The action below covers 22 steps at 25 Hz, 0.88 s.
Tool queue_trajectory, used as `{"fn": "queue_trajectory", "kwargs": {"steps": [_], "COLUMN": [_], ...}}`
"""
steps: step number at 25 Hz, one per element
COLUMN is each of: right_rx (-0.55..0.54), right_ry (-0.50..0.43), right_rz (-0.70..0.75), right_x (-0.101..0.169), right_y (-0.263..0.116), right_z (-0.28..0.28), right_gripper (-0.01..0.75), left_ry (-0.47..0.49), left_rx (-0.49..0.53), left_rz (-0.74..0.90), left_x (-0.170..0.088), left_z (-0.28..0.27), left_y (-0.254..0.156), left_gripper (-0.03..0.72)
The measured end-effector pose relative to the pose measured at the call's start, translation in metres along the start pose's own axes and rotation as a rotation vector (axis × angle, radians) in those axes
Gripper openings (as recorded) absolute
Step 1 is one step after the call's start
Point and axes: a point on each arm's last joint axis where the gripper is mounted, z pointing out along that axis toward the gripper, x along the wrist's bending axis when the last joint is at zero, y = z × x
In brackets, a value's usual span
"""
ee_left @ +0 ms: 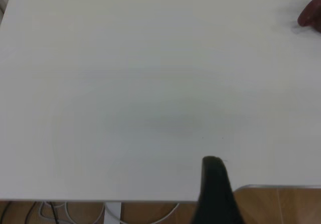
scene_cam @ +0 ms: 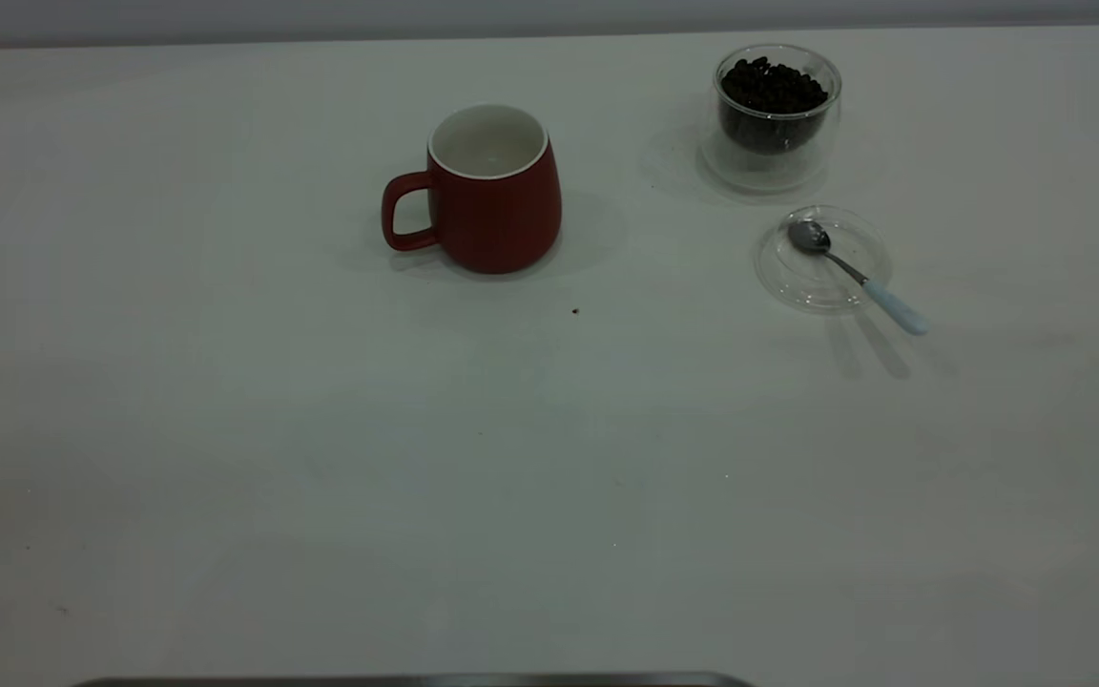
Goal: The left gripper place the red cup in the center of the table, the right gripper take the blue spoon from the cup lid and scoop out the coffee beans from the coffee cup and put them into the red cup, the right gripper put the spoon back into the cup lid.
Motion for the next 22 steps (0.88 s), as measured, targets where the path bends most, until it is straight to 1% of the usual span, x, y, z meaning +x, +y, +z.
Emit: {"fn": "queue_trajectory", "kwargs": {"steps": [14, 22], "right_rx": [0.004, 0.004], "right_ry": [-0.036, -0.037], "right_rz": [0.011, 0.010], "right_x": [-0.0037, -0.0038], "right_y": [-0.0005, -0.0005], "right_z": [0.0000, 0.0000], "right_gripper": [0.494, 0.494], "left_ry": [0.000, 0.000], "left_rx": [0.000, 0.000], "left_rz": [0.000, 0.000], "left_x": [0.0000, 0.0000], "left_z": [0.0000, 0.0000], "left_y": [0.0000, 0.0000], "left_gripper": [0.587, 0.587]}}
